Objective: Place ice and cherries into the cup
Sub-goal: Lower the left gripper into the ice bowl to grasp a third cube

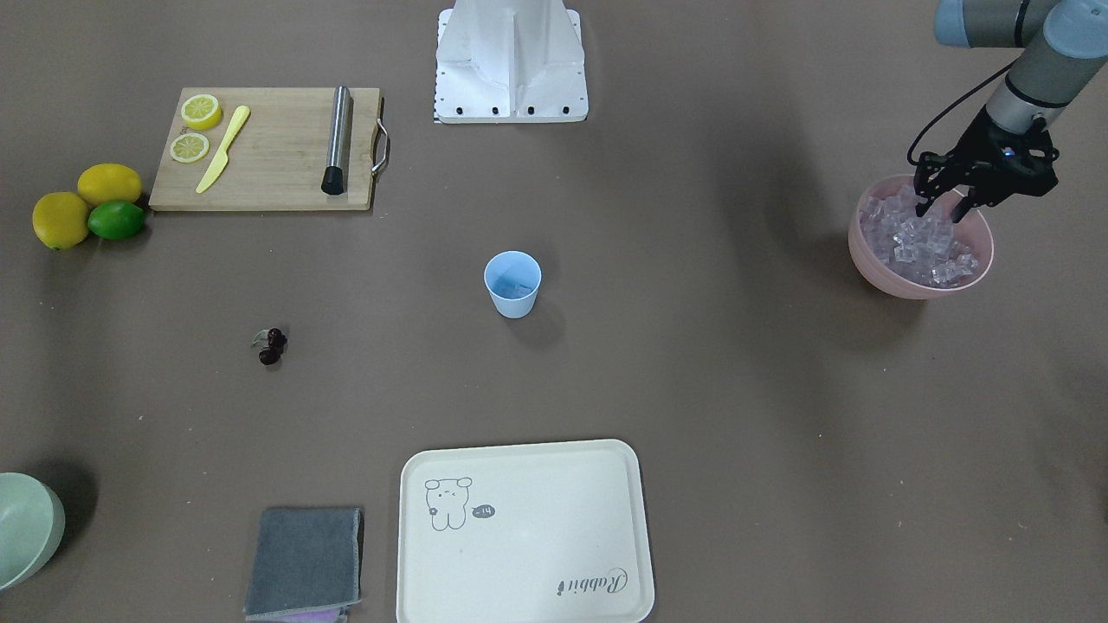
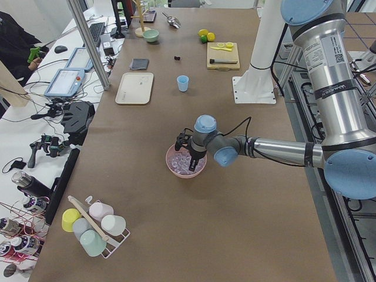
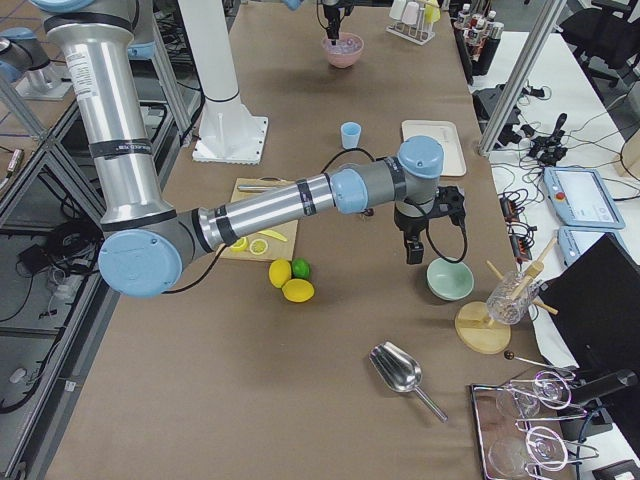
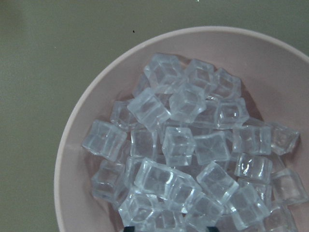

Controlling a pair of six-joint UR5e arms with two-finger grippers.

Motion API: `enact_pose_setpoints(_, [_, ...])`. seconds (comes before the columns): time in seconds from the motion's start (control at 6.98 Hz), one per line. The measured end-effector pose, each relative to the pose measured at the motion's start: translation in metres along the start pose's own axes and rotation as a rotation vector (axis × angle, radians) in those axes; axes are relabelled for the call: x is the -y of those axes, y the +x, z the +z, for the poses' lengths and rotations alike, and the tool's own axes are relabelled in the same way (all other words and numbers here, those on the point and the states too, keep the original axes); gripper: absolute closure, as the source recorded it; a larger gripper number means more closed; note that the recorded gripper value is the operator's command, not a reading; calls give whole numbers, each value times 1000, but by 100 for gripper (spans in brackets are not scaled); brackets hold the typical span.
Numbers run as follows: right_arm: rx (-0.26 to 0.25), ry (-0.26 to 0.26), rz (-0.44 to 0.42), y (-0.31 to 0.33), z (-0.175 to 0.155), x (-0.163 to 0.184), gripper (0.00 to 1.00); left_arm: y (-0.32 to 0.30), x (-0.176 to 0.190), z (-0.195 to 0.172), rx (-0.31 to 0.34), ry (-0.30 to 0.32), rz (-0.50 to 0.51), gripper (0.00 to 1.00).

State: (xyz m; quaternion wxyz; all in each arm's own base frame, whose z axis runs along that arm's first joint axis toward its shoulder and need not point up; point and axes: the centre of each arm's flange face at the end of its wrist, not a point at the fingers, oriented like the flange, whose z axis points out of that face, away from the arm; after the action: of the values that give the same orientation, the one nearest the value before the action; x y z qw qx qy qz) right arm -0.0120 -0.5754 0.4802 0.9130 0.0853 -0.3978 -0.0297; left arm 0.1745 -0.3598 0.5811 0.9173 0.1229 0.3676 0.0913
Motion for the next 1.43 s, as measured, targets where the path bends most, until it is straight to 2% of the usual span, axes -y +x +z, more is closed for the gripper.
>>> enact_pose_setpoints(0.72, [-1,3,2,1,-1,0,0,0,-7,1,-9,-19,0,45])
enact_pose_setpoints(1.0, [-1,5,4,3,-3,0,0,2,-7,2,-12,-22,5,70])
enact_pose_setpoints(1.29, [0,4,6,3,-3,0,0,3,-7,1,-14,-20,11,88])
enact_pose_setpoints(1.43, [0,5,6,3,-3,0,0,3,-7,0,-15,-17,13,100])
